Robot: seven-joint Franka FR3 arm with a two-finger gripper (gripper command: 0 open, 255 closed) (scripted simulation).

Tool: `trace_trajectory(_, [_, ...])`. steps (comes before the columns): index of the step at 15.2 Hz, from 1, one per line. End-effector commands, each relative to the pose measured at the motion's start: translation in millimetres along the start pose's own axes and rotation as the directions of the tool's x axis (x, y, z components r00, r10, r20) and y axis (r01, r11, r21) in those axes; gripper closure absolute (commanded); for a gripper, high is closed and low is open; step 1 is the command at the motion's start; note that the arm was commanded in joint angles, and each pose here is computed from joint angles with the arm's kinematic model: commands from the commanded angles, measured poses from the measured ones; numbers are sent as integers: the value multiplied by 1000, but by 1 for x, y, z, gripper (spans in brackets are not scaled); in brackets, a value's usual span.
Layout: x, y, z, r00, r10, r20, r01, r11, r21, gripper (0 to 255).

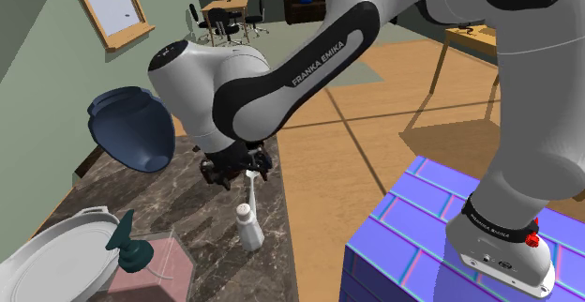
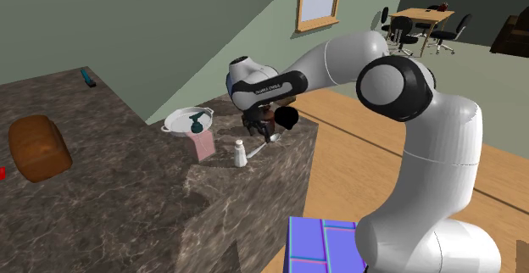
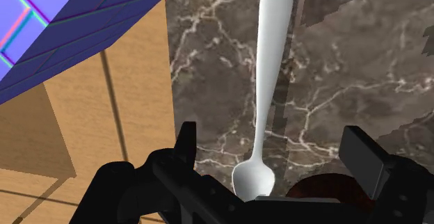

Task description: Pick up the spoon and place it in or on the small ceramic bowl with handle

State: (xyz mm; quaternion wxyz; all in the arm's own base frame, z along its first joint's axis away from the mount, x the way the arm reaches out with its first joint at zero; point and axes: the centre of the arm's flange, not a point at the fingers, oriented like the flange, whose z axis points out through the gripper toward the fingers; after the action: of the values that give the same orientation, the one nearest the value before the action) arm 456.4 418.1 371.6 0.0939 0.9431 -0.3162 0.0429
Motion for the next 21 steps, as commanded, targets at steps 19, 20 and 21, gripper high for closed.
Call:
trace_trajectory(19, [0, -2, 40, 1000, 7, 0, -7, 1000, -1, 255])
trace_trajectory(20, [0, -3, 40, 1000, 7, 0, -7, 1000, -1, 255])
trace_trajectory(21, [0, -3, 40, 1000, 7, 0, -7, 1000, -1, 255])
